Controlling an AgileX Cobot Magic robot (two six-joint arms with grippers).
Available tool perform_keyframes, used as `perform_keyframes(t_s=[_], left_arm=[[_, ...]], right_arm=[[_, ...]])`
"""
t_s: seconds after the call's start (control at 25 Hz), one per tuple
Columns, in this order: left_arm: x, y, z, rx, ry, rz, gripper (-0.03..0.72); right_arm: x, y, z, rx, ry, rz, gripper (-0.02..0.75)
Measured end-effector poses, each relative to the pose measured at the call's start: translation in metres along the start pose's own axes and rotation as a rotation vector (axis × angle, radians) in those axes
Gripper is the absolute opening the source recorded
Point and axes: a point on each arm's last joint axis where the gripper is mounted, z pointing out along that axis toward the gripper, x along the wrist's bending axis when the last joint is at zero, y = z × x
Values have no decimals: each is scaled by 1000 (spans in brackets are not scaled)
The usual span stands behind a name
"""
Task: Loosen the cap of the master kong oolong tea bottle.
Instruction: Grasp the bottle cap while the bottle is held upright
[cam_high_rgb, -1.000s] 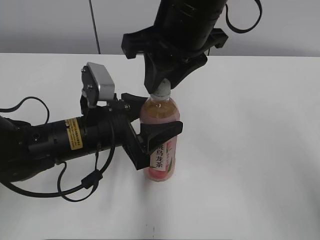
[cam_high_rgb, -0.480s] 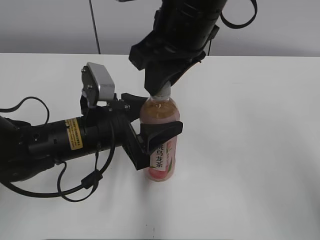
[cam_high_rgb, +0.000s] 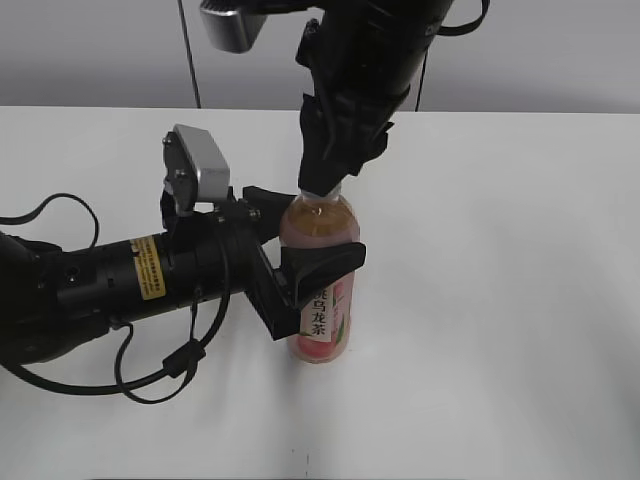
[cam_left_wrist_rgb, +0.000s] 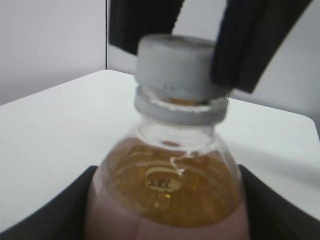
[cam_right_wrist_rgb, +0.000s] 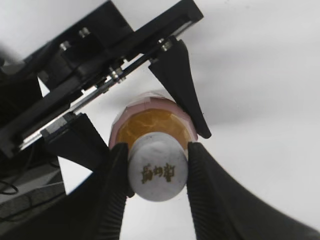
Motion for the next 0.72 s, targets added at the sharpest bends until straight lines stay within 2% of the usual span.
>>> perform_keyframes(t_s=[0.28,0.72], left_arm=[[0,0,0,0,0,0,465],[0,0,0,1,-3,1,465]], right_arm=[[0,0,0,0,0,-348,275],[0,0,0,1,3,-778,275]])
